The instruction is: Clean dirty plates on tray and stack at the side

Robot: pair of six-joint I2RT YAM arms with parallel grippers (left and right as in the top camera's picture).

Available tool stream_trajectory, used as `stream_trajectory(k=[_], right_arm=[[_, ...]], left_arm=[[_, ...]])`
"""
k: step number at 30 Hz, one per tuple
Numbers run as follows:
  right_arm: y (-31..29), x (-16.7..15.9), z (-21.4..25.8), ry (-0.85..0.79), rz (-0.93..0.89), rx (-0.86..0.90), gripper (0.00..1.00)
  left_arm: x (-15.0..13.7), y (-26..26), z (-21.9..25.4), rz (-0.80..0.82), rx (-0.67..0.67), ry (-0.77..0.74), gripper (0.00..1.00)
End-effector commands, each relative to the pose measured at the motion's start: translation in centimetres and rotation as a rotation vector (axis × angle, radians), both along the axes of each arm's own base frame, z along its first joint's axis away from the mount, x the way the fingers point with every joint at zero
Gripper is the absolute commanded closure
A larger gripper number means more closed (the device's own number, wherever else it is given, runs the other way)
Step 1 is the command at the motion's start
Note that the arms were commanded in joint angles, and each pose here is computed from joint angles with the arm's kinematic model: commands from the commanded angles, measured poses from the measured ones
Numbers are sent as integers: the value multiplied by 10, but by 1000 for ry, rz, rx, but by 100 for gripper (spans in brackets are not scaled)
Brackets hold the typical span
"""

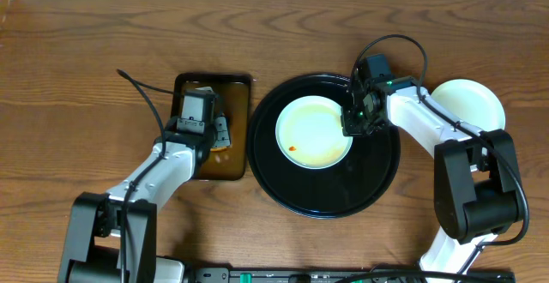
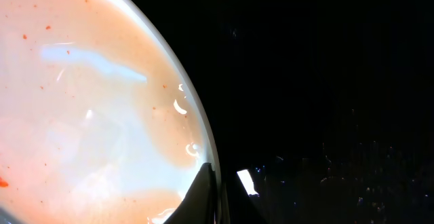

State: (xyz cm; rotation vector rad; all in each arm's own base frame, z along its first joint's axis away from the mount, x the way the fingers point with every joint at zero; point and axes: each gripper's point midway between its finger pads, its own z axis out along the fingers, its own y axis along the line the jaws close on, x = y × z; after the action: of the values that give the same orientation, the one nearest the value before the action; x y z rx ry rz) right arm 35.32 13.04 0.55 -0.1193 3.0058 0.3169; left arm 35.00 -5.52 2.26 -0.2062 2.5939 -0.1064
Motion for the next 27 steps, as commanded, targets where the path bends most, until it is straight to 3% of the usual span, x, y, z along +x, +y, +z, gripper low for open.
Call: stream_trajectory(k=[1,9,18,21,24,27], right_arm=[[1,-10,-13,47,6,-23,99],[1,-11,-13,49,6,-24,99],[1,-11,-13,50,7,-25,99],[1,-11,-13,50,6,-24,99],[1,-11,-13,50,7,-25,99],[0,-12,-13,52,7,-26,99]], left_arm=[[5,1,0,1,2,-18,39],[13,0,4,4,-1,-56,38],[7,2,-19,5,13,8,39],[7,2,-21,5,13,11,55],[9,2,-19,5,11,0,90],[12,1,-15,5,8,-17,93]])
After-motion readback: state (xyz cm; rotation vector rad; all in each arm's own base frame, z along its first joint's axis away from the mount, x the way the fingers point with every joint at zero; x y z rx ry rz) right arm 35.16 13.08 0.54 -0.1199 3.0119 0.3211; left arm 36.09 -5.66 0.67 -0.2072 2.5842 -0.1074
